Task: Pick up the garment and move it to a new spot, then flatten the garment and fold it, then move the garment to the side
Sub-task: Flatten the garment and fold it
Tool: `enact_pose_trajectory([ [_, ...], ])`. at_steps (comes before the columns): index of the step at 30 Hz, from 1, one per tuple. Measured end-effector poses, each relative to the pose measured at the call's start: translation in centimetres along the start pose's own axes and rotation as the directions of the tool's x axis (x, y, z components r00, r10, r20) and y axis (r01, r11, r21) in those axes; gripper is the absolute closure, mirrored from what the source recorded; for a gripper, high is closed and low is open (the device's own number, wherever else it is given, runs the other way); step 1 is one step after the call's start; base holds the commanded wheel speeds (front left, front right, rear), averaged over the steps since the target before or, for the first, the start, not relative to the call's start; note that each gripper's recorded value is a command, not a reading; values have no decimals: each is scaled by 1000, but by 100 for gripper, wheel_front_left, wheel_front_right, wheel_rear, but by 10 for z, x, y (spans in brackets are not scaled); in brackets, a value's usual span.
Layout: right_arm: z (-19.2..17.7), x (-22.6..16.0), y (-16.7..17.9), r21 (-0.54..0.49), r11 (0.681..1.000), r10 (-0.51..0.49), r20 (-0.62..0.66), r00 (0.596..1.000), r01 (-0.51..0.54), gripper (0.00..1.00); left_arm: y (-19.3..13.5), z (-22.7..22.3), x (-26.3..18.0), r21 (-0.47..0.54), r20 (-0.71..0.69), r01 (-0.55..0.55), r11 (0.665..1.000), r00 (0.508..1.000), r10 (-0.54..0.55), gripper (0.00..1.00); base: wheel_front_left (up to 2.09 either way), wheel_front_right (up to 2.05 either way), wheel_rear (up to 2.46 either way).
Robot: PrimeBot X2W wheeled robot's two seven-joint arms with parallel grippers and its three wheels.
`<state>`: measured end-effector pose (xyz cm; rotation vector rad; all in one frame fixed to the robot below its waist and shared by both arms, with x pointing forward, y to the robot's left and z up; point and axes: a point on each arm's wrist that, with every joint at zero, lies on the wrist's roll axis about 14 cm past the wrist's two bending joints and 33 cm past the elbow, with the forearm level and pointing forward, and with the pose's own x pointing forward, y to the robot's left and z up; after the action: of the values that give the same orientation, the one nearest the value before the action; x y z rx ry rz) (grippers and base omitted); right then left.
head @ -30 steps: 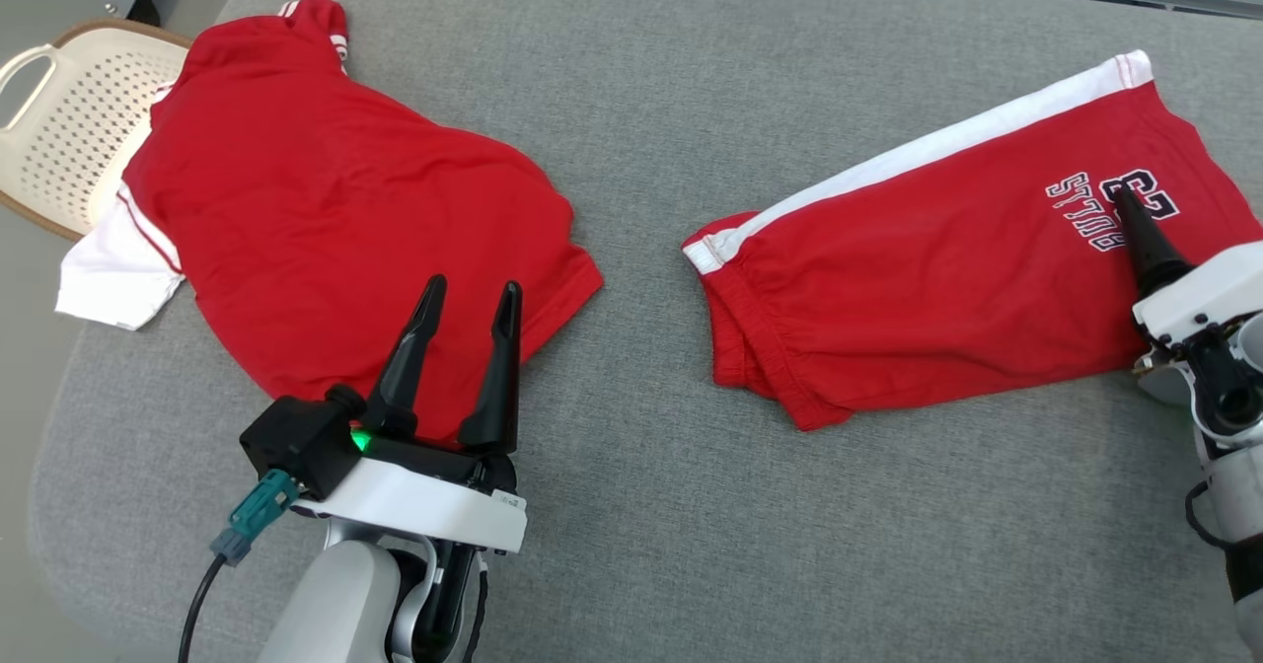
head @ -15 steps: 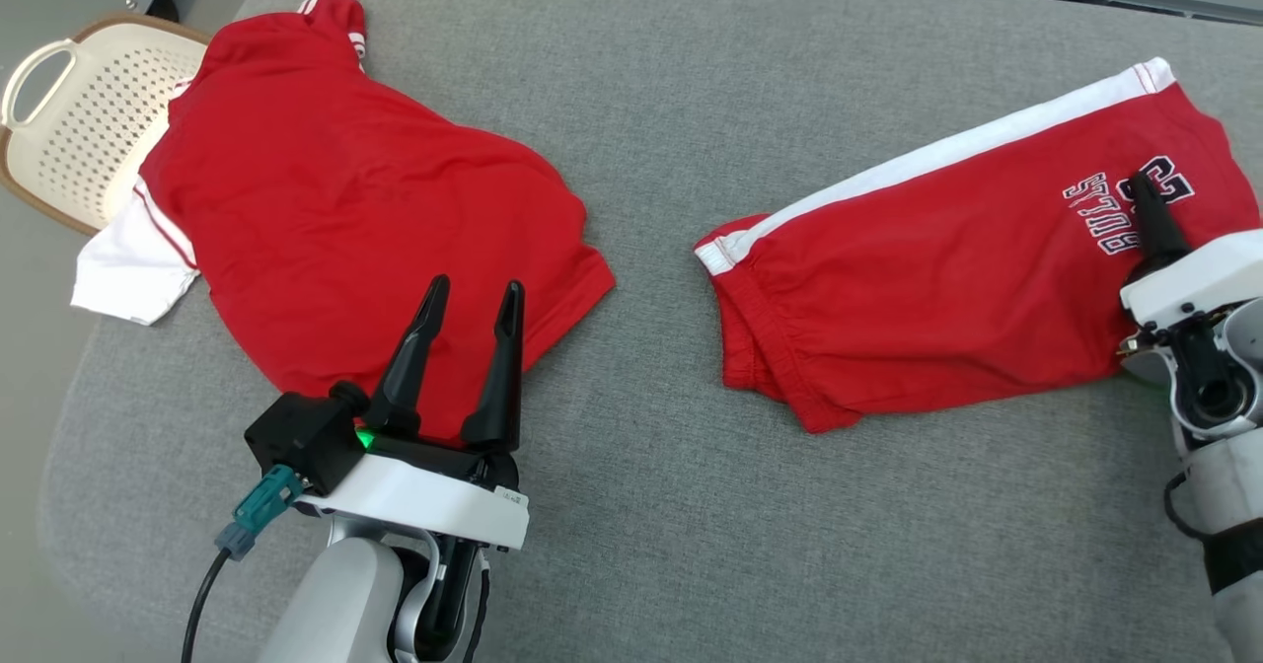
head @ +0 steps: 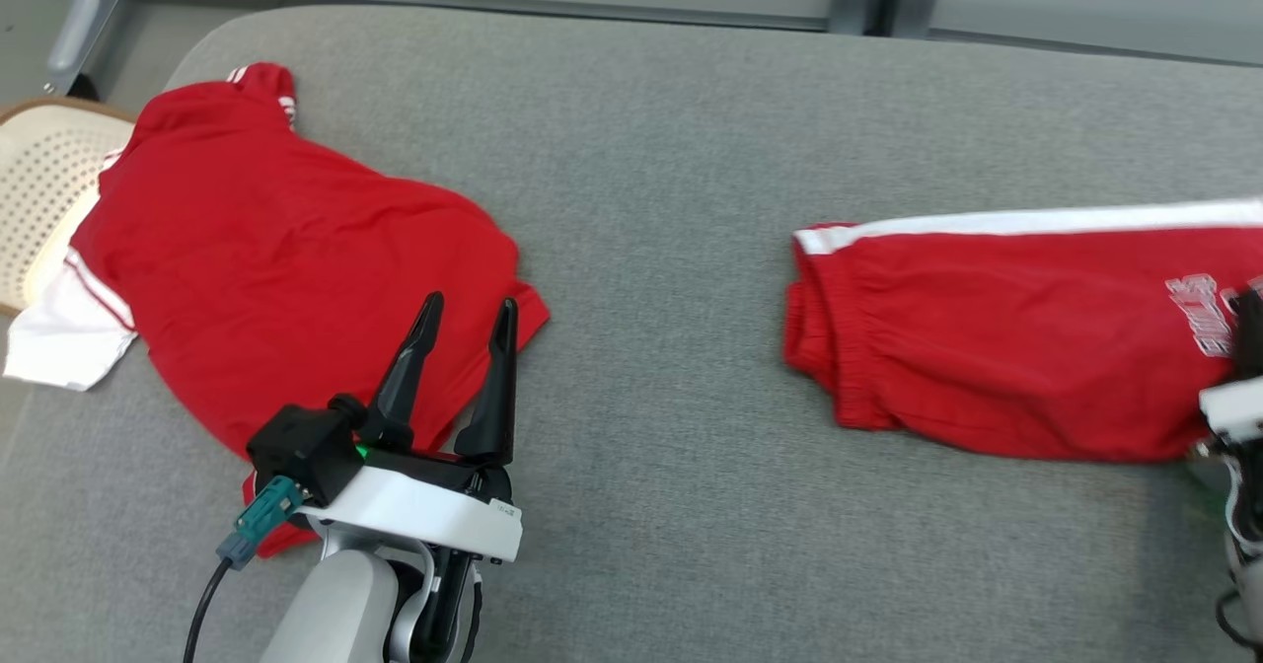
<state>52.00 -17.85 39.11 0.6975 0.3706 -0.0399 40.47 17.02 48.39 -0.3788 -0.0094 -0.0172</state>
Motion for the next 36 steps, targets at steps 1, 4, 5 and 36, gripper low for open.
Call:
enact_pose_trajectory([
  [1,4,-6,-11,-7,1000,-26,13,1000,26,100,-2,1,1,1,3,8,1000,1000,-8,0,0,0,0],
  [4,9,-25,-40,-31,995,-96,36,995,97,100,-8,2,2,-3,8,24,1000,1000,-24,0,0,0,0],
  [5,10,-30,-46,-36,993,-110,40,993,111,100,-10,2,2,-4,9,30,1000,999,-30,0,0,0,0],
  [36,-91,-70,142,-262,836,432,-228,872,-483,0,4,19,-33,12,48,-15,1000,999,15,0,0,0,0],
])
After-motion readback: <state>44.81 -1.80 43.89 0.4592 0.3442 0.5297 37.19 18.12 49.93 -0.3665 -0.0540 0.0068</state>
